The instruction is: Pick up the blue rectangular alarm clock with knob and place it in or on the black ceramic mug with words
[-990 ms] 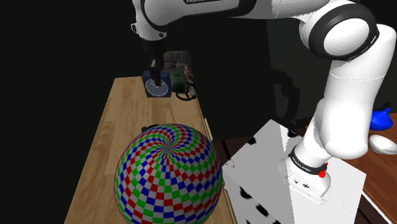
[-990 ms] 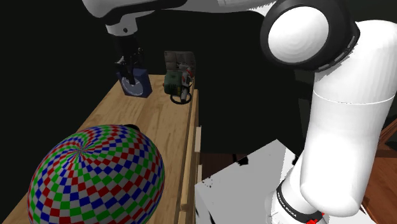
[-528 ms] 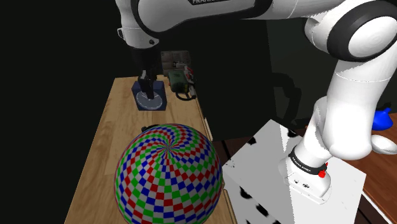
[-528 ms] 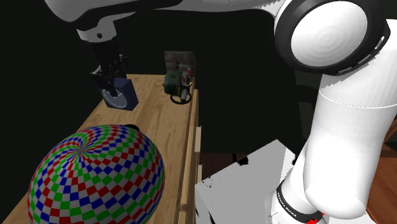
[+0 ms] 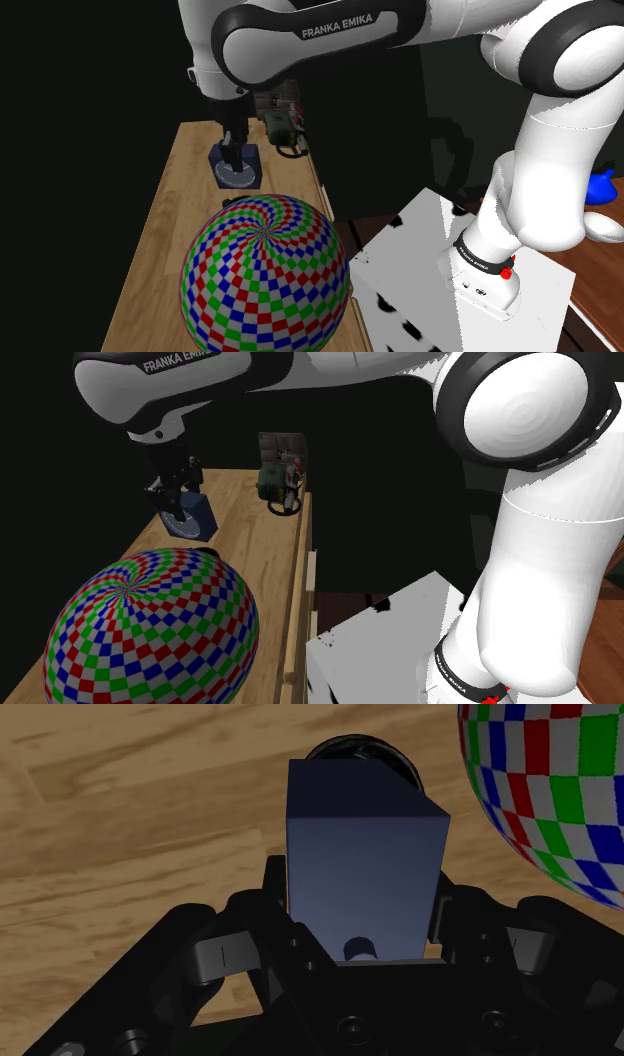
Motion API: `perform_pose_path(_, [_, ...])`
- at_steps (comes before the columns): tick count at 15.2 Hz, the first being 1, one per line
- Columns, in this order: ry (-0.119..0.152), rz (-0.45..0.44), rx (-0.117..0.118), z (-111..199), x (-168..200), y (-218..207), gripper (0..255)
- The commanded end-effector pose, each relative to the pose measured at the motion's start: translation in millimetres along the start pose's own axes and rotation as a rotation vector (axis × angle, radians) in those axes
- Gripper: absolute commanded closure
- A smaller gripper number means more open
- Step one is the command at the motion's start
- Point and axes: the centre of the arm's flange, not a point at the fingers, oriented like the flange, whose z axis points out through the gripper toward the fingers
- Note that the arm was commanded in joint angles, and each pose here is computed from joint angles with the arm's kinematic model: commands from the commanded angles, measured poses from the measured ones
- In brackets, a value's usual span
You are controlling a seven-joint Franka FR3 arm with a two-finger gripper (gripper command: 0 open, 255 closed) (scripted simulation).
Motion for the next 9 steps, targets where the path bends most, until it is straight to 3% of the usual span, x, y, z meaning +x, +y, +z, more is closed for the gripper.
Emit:
perform_pose_path(1, [0.001, 0.000, 0.000, 11.5, 0.0, -0.1, 255])
perform_pose_path(9, [0.001, 0.000, 0.000, 53.8, -0.5, -0.2, 255])
